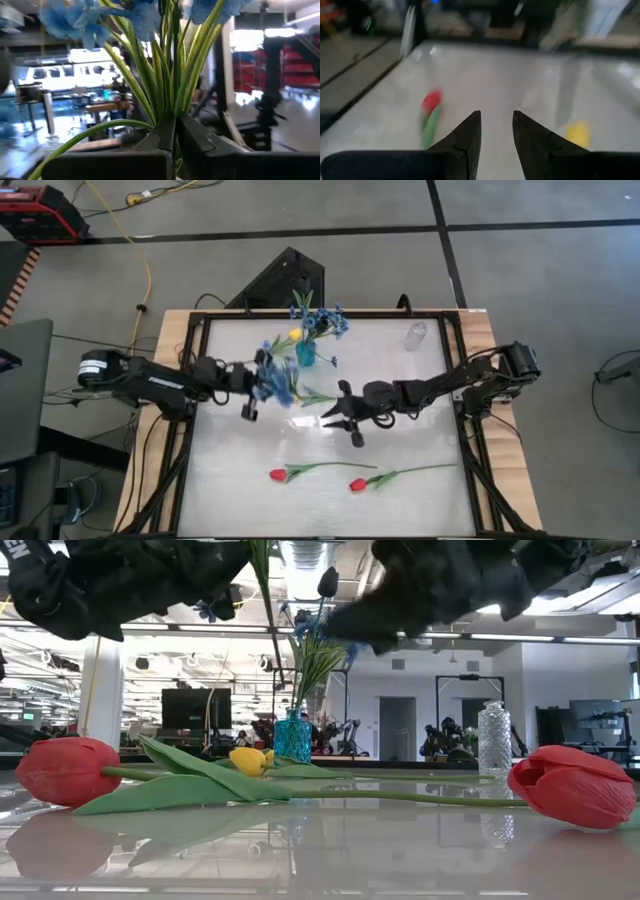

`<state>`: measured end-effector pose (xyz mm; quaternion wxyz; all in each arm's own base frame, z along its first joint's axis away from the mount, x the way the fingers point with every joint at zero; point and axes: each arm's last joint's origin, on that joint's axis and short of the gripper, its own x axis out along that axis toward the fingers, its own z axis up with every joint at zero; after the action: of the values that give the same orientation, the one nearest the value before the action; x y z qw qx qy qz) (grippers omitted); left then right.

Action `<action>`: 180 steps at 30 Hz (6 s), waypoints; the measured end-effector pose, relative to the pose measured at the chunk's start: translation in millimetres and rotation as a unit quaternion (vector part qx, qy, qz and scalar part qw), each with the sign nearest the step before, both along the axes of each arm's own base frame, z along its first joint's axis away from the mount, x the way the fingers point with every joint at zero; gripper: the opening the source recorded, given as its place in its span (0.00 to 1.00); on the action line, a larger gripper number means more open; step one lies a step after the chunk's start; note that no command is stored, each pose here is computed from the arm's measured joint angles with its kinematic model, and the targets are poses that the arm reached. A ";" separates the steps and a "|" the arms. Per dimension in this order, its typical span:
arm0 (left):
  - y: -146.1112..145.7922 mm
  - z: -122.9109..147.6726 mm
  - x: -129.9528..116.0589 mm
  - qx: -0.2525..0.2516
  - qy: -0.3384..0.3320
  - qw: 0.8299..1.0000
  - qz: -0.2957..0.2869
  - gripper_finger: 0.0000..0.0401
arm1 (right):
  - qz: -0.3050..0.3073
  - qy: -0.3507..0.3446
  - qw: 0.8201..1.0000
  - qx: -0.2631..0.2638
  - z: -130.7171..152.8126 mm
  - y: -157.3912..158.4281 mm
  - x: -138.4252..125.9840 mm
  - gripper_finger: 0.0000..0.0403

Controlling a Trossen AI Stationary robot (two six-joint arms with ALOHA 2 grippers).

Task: Sort flowers into vase by color
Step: Put the blue flowers into the blue vase

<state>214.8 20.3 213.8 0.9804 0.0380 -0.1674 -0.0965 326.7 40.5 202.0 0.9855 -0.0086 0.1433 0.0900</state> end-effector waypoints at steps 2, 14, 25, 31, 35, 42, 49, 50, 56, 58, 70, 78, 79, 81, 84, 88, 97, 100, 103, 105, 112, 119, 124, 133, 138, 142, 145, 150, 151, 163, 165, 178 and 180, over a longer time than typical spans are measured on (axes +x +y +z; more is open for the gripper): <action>-10.4 -4.5 3.6 0.004 0.008 1.000 -0.002 0.00 | -0.016 -0.046 0.999 -0.014 8.1 -1.1 2.2 0.34; -43.2 -4.5 40.9 0.025 0.014 1.000 0.003 0.00 | -0.037 -0.124 0.991 -0.031 22.6 -1.0 4.1 0.34; -44.1 2.5 56.5 0.035 0.019 0.999 0.004 0.00 | 0.015 -0.108 0.993 -0.048 18.6 7.4 2.6 0.38; -44.1 2.5 56.7 0.021 0.023 0.999 0.011 0.00 | 0.009 -0.108 0.993 -0.049 18.4 3.1 3.3 0.46; -45.2 2.4 56.7 0.013 0.025 0.999 0.027 0.00 | 0.009 -0.108 0.993 -0.048 18.5 3.1 3.3 0.49; -46.3 6.4 62.9 -0.003 0.038 0.998 0.047 0.00 | -0.005 -0.113 0.992 -0.046 19.7 1.7 3.7 0.38; -47.5 13.2 69.3 0.006 0.039 0.998 0.051 0.00 | -0.011 -0.112 0.993 -0.034 19.9 -0.8 4.0 0.13; -47.4 12.6 69.4 0.004 0.043 0.998 0.050 0.00 | -0.012 -0.109 0.993 -0.035 19.4 -1.1 4.0 0.09; -47.4 -0.4 71.6 -0.003 0.116 0.992 0.049 0.07 | -0.017 -0.075 0.997 -0.025 20.5 -4.5 -0.7 0.08; -47.5 -1.9 70.8 0.000 0.132 0.990 0.047 0.14 | -0.024 -0.054 0.998 -0.017 21.5 -8.3 -3.9 0.08; -50.8 20.0 35.5 0.096 0.210 0.971 -0.059 0.46 | -0.050 0.045 0.998 -0.008 26.7 -22.7 -25.2 0.08; -47.2 39.4 -7.4 0.121 0.257 0.956 -0.070 0.42 | -0.063 0.054 0.996 -0.010 34.3 -31.5 -33.7 0.08; -46.9 42.5 -12.1 0.119 0.254 0.957 -0.072 0.41 | -0.065 0.058 0.996 -0.010 33.5 -32.7 -34.0 0.08; -46.1 48.1 -20.9 0.113 0.250 0.959 -0.073 0.40 | -0.066 0.059 0.996 -0.008 33.5 -33.1 -34.0 0.08; -45.1 52.4 -30.1 0.089 0.256 0.960 -0.069 0.38 | -0.063 0.046 0.997 -0.016 35.5 -32.9 -33.2 0.08; -44.4 42.8 -33.2 0.060 0.275 0.957 -0.066 0.37 | -0.051 -0.007 0.998 -0.032 44.8 -29.5 -29.9 0.08; -42.8 -0.3 -11.1 0.027 0.140 0.990 0.000 0.36 | 0.016 -0.176 0.984 -0.001 53.0 -21.8 -6.9 0.08; -43.3 -4.4 0.2 0.029 0.096 0.995 0.013 0.36 | 0.007 -0.188 0.982 0.013 44.9 -27.0 0.5 0.09; -44.6 -12.6 17.4 0.029 0.104 0.994 0.018 0.36 | 0.012 -0.201 0.979 0.026 42.1 -30.9 3.8 0.09; -45.7 -17.4 30.0 0.034 0.115 0.993 0.018 0.36 | 0.013 -0.200 0.979 0.027 41.9 -31.7 6.4 0.09; -48.2 -10.7 67.0 0.064 0.100 0.992 0.043 0.36 | 0.014 -0.181 0.983 0.027 40.4 -31.9 6.6 0.09; -47.4 -4.5 79.7 0.071 0.119 0.988 0.072 0.36 | 0.017 -0.161 0.986 0.024 37.2 -31.8 6.4 0.10; -47.7 -2.1 83.7 0.061 0.134 0.987 0.068 0.36 | 0.014 -0.154 0.988 0.019 35.6 -33.9 6.5 0.10; -46.3 1.8 71.7 0.063 0.210 0.974 0.056 0.36 | 0.026 -0.121 0.992 0.022 29.2 -33.0 6.4 0.10; -45.0 12.2 66.0 0.053 0.200 0.976 0.070 0.36 | 0.030 -0.120 0.992 0.022 29.2 -31.4 6.3 0.10; -44.1 9.1 66.4 0.049 0.213 0.973 0.077 0.36 | 0.033 -0.119 0.992 0.023 28.9 -29.9 6.2 0.10; -43.9 3.7 68.9 0.041 0.224 0.970 0.083 0.36 | 0.037 -0.125 0.991 0.023 30.2 -27.3 6.2 0.10; -44.6 -0.3 75.5 0.029 0.201 0.976 0.079 0.36 | 0.038 -0.140 0.989 0.023 33.0 -26.6 6.2 0.10; -44.7 -1.0 76.7 0.028 0.196 0.977 0.079 0.36 | 0.038 -0.144 0.989 0.023 33.9 -26.7 6.2 0.10; -45.4 3.8 78.0 0.014 0.178 0.981 0.069 0.28 | 0.034 -0.149 0.988 0.022 34.7 -27.3 6.3 0.10; -45.3 4.7 78.1 0.011 0.174 0.982 0.069 0.24 | 0.032 -0.152 0.988 0.022 35.3 -27.6 6.3 0.10; -36.3 4.3 78.7 -0.007 0.178 0.981 0.080 0.02 | 0.021 -0.153 0.988 0.018 35.4 -28.3 6.4 0.12; -35.1 4.0 78.8 -0.008 0.180 0.980 0.082 0.02 | 0.022 -0.149 0.989 0.006 34.2 -28.6 6.5 0.15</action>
<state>293.6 -14.8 217.8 0.9994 0.0261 0.0146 -0.0201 333.1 11.9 236.2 0.9937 -0.0189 -0.0060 0.1105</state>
